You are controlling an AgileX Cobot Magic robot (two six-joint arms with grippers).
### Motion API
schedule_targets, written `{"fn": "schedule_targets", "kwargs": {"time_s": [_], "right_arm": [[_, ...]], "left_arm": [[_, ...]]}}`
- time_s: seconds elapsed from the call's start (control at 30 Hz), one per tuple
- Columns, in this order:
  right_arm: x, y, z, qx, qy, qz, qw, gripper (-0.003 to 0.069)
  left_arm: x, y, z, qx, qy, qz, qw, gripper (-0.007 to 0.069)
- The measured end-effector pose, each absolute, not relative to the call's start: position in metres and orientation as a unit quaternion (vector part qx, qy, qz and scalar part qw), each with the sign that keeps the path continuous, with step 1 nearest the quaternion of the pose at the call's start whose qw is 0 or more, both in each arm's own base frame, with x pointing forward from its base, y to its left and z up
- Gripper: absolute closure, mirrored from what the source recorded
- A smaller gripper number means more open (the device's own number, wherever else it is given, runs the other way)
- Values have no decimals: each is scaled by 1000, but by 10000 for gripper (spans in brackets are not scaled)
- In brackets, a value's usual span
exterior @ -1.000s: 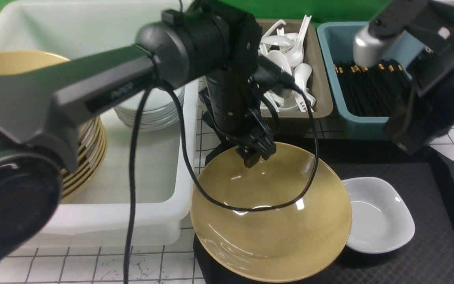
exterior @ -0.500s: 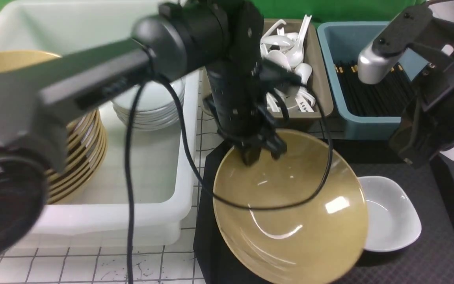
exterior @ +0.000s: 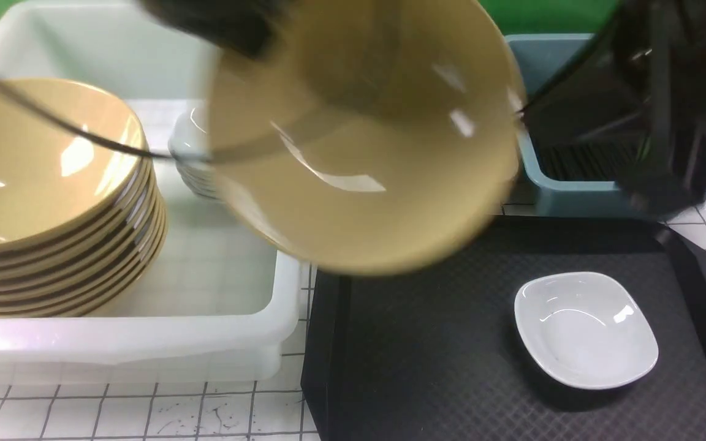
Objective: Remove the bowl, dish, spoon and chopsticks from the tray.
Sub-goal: Use the left arm to put the noodle bowl into the large storage box on the left
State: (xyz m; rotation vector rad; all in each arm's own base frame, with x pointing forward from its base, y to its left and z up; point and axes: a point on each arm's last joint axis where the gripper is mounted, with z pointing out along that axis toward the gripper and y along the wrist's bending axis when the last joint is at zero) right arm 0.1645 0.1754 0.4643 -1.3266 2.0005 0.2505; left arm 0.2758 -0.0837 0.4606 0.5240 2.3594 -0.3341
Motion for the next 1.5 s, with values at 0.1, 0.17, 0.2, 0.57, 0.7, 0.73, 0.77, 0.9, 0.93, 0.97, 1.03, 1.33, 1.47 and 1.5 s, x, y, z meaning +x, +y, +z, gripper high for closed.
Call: {"fn": "schedule_targets", "kwargs": {"time_s": [0.1,0.17,0.2,0.57,0.7,0.73,0.77,0.9,0.93,0.97,1.03,1.33,1.47,1.5], "right_arm": [[152,190,467,-544,745,114,369,613],[149,194,467,-552,736,118,374,613],[148,199,467,-561,726,119,379,613],[158,213,464,-565,710,120,404,613],[159,214,462,-566,711,119,399,611],[158,214,462,-568,712,119,396,611],[158,214,461,-568,713,118,393,610],[157,212,459,-573,718,114,379,610],[157,212,459,-573,718,114,378,610],[156,212,458,-575,720,112,372,610],[156,211,457,-577,723,108,364,610],[164,207,433,-573,748,57,332,610],[169,205,414,-556,771,48,305,610],[169,205,413,-555,773,47,303,610]], "left_arm": [[246,-21,477,90,914,-100,383,620],[236,1,476,42,917,-84,388,620],[219,24,472,-17,918,-66,392,620],[207,102,399,-223,907,-40,356,615],[221,112,381,-231,910,-36,341,561],[225,114,376,-230,913,-34,335,533],[228,116,372,-228,916,-30,328,508],[238,116,360,-214,930,-26,297,331],[239,116,359,-213,931,-26,295,322],[239,115,358,-211,934,-21,286,235],[236,113,360,-207,936,-11,286,162],[209,63,430,-131,914,2,383,81],[203,10,444,-29,917,-64,392,81],[203,10,444,-29,918,-65,391,81]]}}
